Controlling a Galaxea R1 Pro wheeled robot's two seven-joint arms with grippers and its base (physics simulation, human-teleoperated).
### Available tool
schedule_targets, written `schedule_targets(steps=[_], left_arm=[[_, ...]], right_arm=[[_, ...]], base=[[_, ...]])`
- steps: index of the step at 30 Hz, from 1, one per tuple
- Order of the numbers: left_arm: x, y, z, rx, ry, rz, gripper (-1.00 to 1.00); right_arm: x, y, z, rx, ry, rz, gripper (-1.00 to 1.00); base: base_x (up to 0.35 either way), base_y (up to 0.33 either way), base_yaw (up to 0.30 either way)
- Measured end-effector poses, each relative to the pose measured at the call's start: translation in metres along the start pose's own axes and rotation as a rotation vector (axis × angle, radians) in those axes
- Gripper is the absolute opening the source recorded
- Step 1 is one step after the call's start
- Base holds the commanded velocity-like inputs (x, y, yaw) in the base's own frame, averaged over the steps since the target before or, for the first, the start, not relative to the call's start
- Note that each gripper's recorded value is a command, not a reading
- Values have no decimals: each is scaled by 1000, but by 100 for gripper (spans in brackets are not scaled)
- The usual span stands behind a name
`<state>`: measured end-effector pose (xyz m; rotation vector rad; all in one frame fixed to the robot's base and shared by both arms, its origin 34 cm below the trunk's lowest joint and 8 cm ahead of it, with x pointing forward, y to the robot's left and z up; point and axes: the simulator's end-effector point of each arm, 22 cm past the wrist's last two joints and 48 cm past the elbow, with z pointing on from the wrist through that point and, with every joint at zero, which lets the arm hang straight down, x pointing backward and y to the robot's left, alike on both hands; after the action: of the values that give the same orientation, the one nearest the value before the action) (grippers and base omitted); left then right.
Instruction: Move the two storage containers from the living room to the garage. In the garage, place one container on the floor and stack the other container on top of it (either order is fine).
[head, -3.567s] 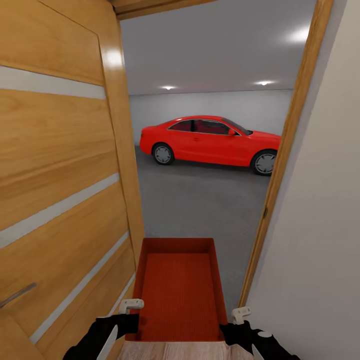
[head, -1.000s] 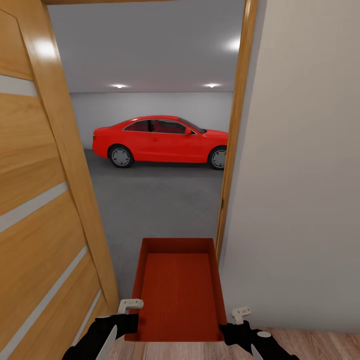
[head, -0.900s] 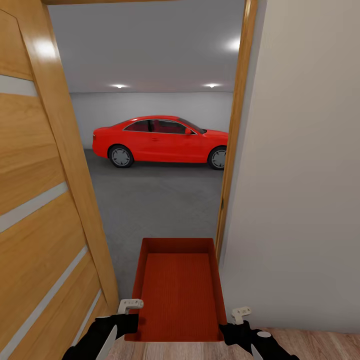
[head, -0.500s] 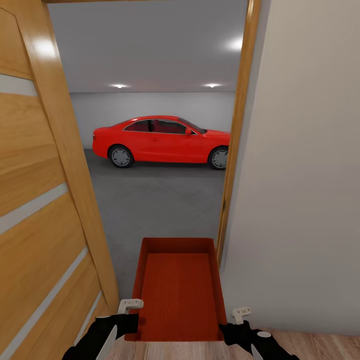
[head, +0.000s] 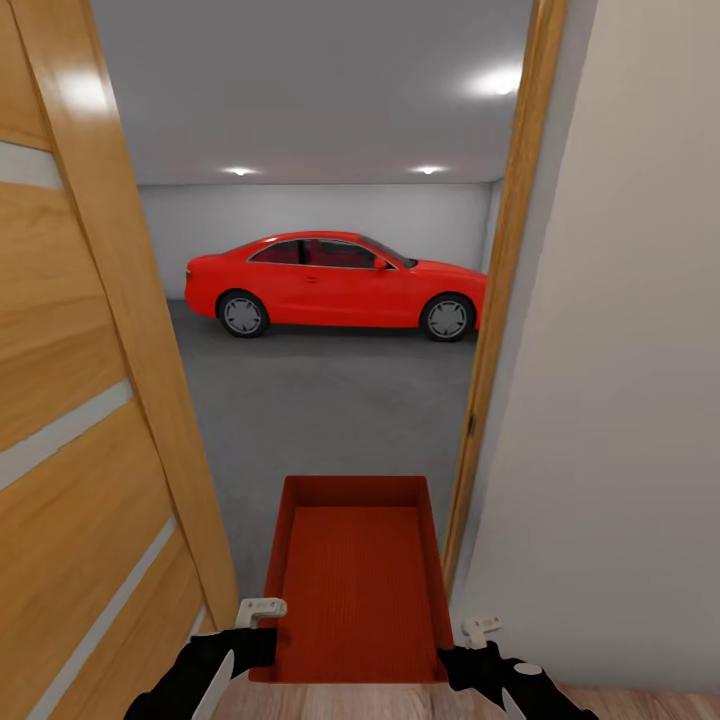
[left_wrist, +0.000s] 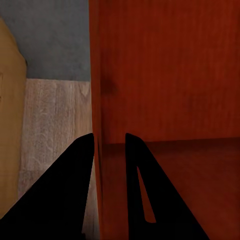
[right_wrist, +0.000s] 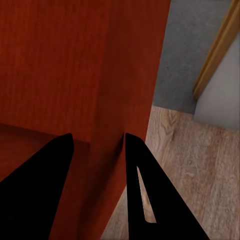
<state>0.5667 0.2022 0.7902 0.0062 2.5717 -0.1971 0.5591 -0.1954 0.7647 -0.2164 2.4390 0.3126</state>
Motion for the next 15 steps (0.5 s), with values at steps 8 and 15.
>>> schedule_targets(steps=[8,15], left_arm=[[0,0,0,0,0,0,-100],[0,-1,0,0,0,1,-100]], right_arm=[[0,0,0,0,0,0,-100],[0,-1,0,0,0,0,-100]], base=[[8,4,0],[0,0,0]])
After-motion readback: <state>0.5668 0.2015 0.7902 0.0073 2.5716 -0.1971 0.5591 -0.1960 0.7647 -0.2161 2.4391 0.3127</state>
